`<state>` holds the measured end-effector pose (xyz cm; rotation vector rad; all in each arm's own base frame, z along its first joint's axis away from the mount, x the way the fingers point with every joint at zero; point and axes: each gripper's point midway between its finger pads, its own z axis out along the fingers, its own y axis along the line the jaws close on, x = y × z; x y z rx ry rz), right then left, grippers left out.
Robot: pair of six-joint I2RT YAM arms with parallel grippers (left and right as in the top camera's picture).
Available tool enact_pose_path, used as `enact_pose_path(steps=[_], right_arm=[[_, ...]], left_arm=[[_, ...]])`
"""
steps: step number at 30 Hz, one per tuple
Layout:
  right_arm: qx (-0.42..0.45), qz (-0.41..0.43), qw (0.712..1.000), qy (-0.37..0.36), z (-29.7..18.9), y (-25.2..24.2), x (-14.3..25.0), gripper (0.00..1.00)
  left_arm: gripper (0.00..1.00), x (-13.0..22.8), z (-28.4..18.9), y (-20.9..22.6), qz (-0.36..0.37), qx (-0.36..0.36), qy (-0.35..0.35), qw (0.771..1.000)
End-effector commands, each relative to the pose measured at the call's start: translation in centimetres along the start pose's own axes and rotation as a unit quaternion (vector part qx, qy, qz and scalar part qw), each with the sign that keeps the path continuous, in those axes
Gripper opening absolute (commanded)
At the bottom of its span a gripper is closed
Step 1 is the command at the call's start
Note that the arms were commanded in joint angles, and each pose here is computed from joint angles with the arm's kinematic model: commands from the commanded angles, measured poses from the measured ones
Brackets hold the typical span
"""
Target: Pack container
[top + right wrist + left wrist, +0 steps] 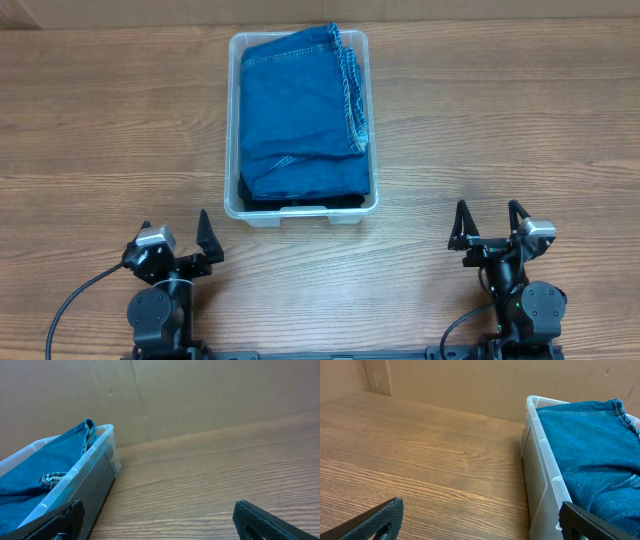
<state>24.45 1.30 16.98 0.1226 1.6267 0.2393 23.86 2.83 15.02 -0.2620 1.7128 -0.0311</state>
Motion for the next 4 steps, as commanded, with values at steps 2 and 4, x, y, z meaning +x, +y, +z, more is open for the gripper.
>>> enact_pose_path(steps=[2, 4], right_arm=[[-0.002, -0.004, 1.0, -0.005, -0.02, 0.08, -0.02, 1.0], [-0.002, -0.004, 1.0, -0.005, -0.02, 0.08, -0.02, 1.0]], left_arm=[[1.0, -0.22, -0.05, 0.43, 0.009, -0.01, -0.007, 1.0], [1.0, -0.23, -0.05, 0.43, 0.009, -0.01, -0.007, 1.0]])
